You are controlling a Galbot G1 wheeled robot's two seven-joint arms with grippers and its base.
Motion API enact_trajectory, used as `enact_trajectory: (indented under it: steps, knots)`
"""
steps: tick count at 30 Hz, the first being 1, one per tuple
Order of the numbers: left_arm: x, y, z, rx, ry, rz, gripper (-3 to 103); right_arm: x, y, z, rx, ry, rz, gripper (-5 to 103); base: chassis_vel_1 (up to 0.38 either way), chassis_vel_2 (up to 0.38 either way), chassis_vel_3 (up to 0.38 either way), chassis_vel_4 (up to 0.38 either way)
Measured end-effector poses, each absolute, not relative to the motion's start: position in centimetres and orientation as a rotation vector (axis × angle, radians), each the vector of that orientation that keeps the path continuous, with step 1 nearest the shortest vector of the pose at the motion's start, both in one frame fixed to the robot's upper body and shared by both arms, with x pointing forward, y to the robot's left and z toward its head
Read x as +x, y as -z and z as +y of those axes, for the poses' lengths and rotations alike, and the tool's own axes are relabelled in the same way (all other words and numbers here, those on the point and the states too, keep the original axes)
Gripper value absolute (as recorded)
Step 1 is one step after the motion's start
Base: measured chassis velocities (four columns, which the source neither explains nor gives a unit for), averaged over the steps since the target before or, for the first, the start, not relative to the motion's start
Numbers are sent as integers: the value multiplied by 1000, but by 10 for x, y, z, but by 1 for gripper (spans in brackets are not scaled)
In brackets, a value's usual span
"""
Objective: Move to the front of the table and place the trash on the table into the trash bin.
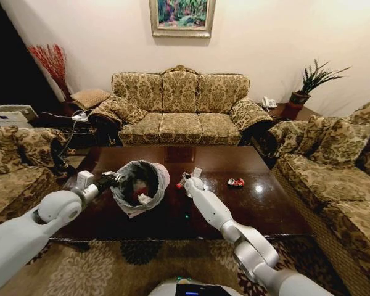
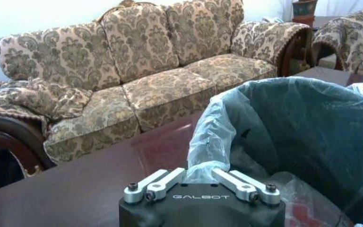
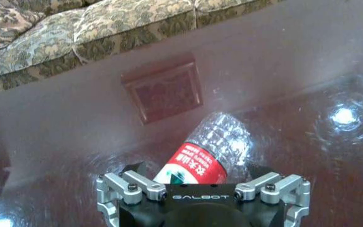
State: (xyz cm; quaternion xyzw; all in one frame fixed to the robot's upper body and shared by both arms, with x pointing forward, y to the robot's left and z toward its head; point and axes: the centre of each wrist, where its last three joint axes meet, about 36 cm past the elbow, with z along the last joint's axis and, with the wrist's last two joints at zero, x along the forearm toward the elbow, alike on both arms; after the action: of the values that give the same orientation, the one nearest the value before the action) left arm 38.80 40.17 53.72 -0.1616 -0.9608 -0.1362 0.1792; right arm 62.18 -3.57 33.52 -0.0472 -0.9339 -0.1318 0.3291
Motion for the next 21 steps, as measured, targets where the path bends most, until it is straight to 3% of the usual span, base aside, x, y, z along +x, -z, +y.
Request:
enact_trajectory:
  steps: [4, 6, 12, 14, 15, 16, 21]
  knots:
    - [388, -536, 402, -458, 386, -2715, 2, 629, -336, -40, -109, 341, -2438, 92, 0, 0, 0, 0]
    - [388, -535, 402, -457, 388, -2716, 2, 631, -337, -41, -102, 340, -2434, 92, 0, 0, 0, 0]
    - [388, -535, 402, -458, 392, -2720, 2, 639, -345, -41, -70, 341, -2392, 66, 0, 0, 0, 0]
    - [388, -536, 402, -458, 393, -2722, 2, 640, -346, -42, -68, 346, -2387, 66, 0, 0, 0, 0]
    - [389, -537, 402, -459, 394, -2725, 2, 641, -346, -42, -68, 354, -2376, 56, 0, 0, 0, 0]
    - [389, -537, 403, -459, 394, -2727, 2, 641, -346, -42, -69, 356, -2373, 56, 0, 0, 0, 0]
    - [389, -537, 403, -459, 390, -2730, 2, 639, -343, -41, -60, 348, -2364, 35, 0, 0, 0, 0]
